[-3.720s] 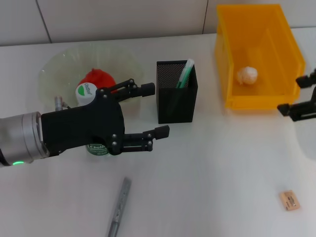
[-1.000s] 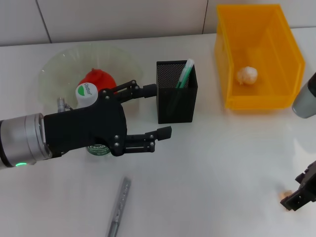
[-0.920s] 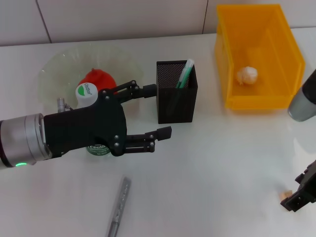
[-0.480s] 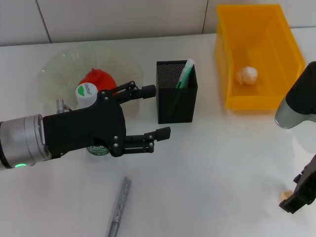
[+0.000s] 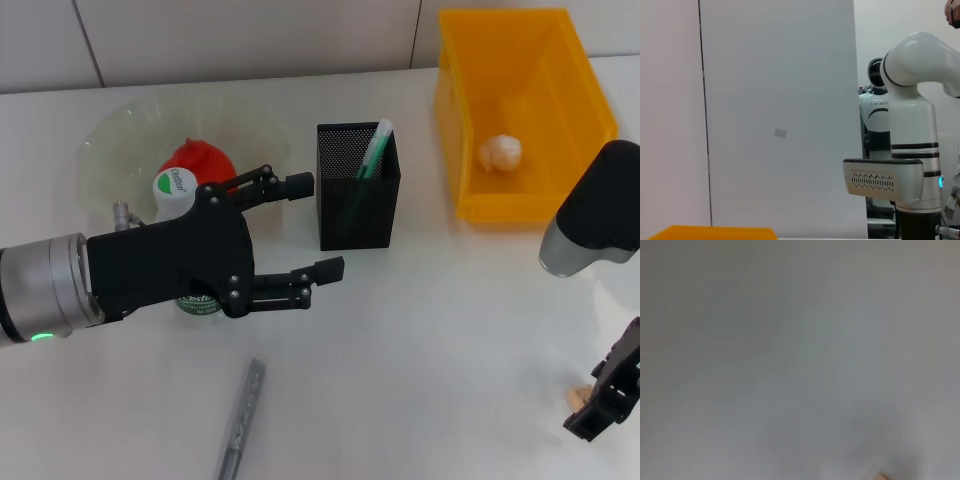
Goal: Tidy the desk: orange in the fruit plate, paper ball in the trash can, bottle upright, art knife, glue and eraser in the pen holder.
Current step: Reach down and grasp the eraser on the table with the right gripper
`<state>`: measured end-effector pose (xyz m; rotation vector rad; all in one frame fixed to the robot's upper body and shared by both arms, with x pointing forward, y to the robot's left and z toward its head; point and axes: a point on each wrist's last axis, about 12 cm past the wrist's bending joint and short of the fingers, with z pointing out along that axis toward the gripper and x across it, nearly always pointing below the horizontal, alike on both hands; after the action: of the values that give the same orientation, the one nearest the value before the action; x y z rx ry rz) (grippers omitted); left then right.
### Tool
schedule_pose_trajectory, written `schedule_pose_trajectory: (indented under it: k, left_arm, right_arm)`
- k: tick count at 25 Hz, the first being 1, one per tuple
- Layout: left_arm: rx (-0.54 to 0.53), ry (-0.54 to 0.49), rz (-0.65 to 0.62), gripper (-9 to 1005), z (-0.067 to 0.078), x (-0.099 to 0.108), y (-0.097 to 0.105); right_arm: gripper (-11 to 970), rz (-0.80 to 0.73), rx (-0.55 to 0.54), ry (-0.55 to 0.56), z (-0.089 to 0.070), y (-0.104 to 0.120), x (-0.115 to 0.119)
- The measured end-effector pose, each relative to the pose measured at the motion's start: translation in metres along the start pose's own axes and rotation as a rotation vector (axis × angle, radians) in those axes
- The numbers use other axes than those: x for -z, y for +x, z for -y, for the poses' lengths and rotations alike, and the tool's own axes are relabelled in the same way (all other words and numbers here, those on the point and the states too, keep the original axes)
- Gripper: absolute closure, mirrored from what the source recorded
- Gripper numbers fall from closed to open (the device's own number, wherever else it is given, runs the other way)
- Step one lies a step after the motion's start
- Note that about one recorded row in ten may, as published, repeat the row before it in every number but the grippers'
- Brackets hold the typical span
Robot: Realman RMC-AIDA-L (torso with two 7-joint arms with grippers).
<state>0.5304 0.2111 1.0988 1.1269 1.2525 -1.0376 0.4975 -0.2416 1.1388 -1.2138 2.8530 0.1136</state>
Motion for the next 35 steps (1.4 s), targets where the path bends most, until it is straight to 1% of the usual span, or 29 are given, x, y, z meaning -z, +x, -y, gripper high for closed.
schedule_pose_trajectory:
  k: [25,30,35]
  left_arm:
    - [-0.002,-0.002,0.0,135,-0.001,0.001,0.0]
    - [-0.002,-0.003,0.0,135,-0.001,0.001,0.0]
    - [-0.002,-0.002,0.0,135,-0.001,0.001,0.0]
  right_arm:
    - [232,-0.021,0.003,0.015,-0.002,-0.005,-0.01]
    - [307,-0.032,0.014,0.017,-0.003,-0.006,-0.012]
    - [424,-0.036,0.006,0.017,-0.002,-0.006,-0.013]
